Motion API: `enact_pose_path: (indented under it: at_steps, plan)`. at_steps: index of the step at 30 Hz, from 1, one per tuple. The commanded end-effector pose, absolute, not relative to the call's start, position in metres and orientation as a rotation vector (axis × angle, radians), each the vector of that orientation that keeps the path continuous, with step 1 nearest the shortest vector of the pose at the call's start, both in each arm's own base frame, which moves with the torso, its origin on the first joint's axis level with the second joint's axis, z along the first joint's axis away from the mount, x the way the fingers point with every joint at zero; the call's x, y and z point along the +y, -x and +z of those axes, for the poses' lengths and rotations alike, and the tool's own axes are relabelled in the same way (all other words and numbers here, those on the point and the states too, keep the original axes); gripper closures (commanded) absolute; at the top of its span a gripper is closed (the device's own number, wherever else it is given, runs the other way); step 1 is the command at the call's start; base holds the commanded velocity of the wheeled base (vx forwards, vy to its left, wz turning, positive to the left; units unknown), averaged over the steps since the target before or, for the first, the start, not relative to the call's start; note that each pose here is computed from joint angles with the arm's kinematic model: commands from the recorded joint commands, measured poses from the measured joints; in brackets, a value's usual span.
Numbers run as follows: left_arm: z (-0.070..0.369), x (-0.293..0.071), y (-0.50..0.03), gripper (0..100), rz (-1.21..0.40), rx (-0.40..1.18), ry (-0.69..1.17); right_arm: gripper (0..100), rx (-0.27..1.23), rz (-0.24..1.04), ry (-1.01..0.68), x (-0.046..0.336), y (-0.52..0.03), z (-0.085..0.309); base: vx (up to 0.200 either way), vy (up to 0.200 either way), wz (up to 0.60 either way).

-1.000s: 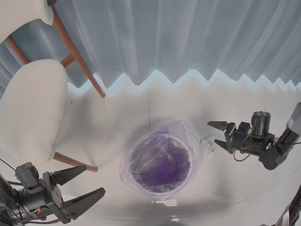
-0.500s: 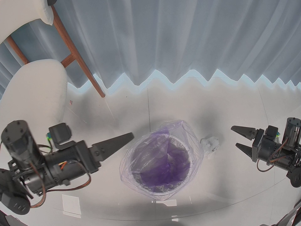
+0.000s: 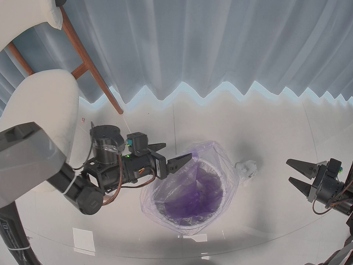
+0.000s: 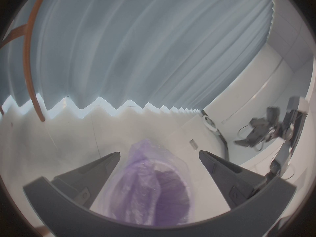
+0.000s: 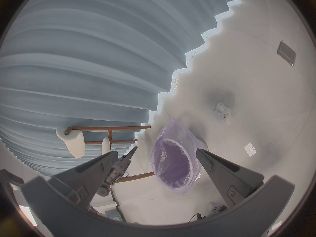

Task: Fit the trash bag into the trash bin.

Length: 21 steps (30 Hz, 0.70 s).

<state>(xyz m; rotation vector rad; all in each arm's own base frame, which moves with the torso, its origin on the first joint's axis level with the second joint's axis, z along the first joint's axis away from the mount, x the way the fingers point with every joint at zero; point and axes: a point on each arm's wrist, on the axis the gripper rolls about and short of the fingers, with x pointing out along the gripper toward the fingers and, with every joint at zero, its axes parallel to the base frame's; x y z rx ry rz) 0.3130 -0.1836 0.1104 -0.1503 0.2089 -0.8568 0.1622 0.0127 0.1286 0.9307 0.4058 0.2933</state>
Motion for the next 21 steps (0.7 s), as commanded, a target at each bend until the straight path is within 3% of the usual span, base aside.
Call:
enact_pose_path:
  at_steps: [1,21]
  plan:
    - [0.054,-0.193,-0.353,0,-0.774,0.241,0.024,0,0.389,0.302,-0.931,0.012,-0.144,0.128,0.0,0.0,0.0]
    - [0.043,-0.202,-0.358,0,-0.696,0.239,0.029,0,0.401,0.305,-0.93,0.013,-0.144,0.126,0.0,0.0,0.0]
